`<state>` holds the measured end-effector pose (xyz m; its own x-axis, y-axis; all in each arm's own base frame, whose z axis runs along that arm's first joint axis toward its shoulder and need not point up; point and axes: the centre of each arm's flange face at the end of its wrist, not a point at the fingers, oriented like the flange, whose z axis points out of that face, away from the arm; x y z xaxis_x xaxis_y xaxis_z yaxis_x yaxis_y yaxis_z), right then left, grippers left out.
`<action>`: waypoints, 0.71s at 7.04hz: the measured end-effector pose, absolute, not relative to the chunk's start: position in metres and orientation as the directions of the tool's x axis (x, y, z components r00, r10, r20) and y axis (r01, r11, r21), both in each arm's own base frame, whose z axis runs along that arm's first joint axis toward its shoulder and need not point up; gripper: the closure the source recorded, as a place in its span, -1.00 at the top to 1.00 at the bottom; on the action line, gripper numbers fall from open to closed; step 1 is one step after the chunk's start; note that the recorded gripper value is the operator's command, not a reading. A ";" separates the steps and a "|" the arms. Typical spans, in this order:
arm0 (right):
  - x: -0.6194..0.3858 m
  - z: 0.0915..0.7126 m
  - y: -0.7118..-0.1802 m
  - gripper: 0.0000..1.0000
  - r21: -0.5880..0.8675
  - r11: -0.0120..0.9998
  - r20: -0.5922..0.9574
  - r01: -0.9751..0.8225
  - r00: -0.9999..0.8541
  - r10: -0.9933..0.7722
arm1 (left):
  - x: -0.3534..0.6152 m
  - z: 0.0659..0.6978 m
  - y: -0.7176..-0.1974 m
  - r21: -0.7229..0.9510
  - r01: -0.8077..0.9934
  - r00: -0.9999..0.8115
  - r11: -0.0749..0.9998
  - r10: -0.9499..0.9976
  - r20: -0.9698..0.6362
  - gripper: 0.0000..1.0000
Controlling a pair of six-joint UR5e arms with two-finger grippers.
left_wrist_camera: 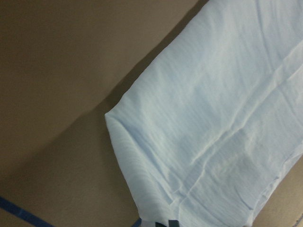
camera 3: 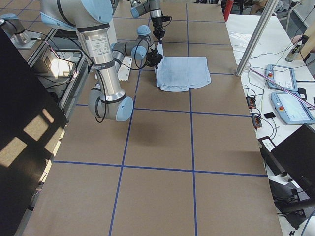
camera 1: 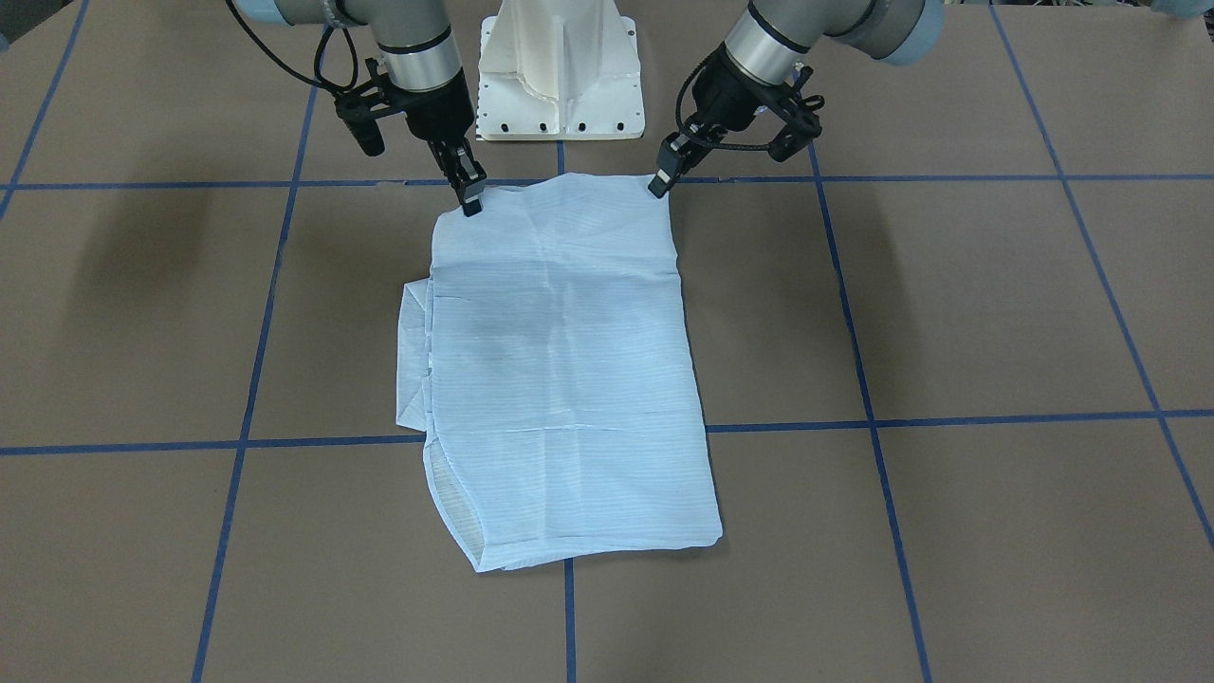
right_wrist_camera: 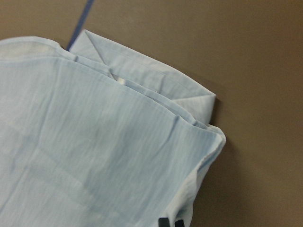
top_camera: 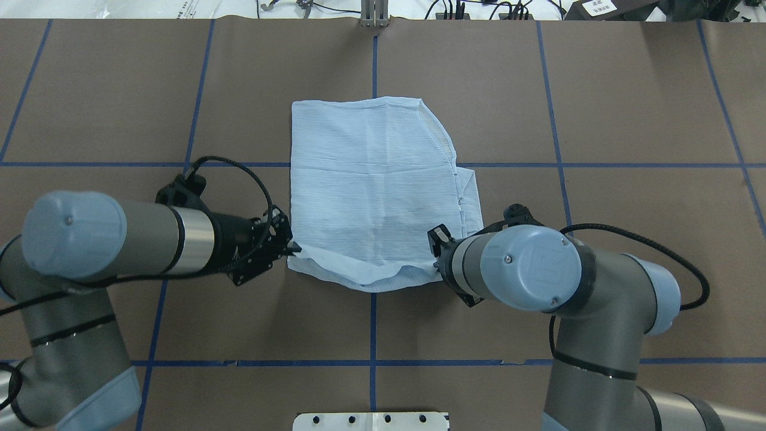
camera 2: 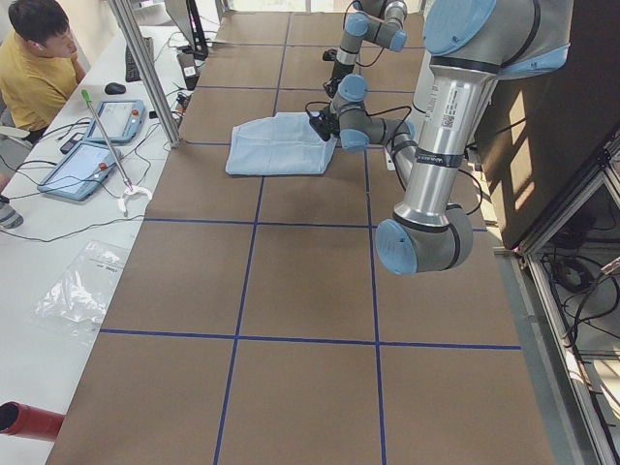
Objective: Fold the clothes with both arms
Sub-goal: 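Lift the near edge with both grippers and fold it onto the far edge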
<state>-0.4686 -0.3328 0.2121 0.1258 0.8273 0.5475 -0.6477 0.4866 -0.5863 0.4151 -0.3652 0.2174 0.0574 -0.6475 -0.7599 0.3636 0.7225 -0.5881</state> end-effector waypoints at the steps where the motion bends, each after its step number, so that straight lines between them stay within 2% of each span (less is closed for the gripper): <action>1: -0.459 0.205 -0.366 -1.00 -0.571 0.483 0.565 -0.664 0.109 0.818 | 0.416 0.213 -0.404 -0.563 0.404 0.058 0.721 -0.635 -0.771 -1.00; 5: -0.492 0.190 -0.544 -1.00 -0.516 0.485 0.541 -0.706 0.171 0.824 | 0.428 0.240 -0.560 -0.424 0.553 0.109 0.717 -0.567 -0.817 -1.00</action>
<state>-0.4923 -0.5438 0.1899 0.1705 0.8236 0.5409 -0.7064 0.4849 -0.5156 0.4282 -0.5596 0.2399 0.1087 -0.5666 -0.8168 0.5525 0.7175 -0.4242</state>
